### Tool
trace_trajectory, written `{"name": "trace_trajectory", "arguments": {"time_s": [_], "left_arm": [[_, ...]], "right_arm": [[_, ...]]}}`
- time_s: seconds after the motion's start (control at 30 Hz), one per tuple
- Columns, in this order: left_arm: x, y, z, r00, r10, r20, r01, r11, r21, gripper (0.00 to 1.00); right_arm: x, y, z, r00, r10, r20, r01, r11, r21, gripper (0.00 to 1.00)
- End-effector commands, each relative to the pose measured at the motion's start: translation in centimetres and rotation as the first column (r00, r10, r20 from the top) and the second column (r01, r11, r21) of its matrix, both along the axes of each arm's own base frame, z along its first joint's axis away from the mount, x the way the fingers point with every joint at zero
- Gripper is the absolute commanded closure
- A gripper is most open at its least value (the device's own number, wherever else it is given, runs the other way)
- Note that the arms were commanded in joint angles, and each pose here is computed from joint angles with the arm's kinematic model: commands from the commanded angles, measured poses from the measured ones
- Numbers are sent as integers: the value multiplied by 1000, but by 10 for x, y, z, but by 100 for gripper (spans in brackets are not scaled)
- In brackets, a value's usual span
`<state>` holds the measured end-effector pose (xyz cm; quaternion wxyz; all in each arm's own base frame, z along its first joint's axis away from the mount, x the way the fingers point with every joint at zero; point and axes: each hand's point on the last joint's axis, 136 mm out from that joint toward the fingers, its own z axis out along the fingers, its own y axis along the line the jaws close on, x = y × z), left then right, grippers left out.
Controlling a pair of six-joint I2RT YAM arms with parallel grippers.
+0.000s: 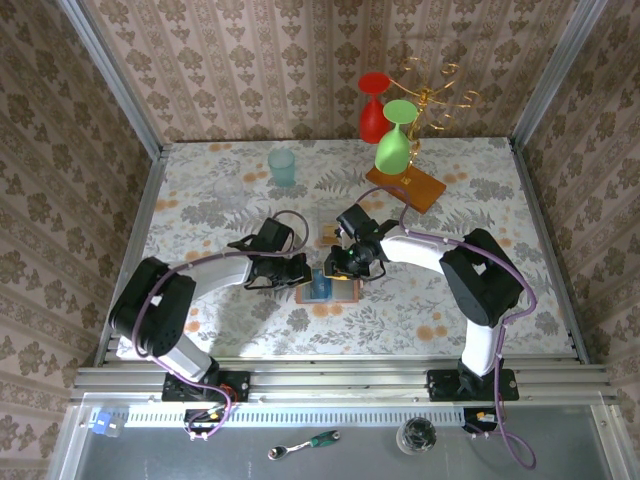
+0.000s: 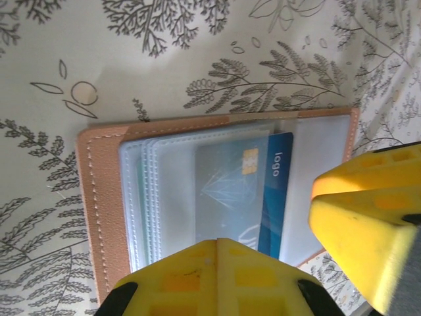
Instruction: Take the credit cards out of the card holder
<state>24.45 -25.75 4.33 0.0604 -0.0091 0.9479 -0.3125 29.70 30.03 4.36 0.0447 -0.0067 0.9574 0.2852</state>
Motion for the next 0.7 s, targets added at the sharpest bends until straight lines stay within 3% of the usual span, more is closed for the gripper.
{"name": "trace_trajectory", "arguments": {"time_s": [0.0,0.67], "left_arm": [[-3,1,-8,1000,-19,-17,19,999,26,100],[-8,9,-22,998,-23,-50,27,997,76,100]], "right_arm": [[-1,1,2,1000,-1,-9,1,1000,26,73],[-7,3,-16,998,-4,-66,7,999,54,73]]}}
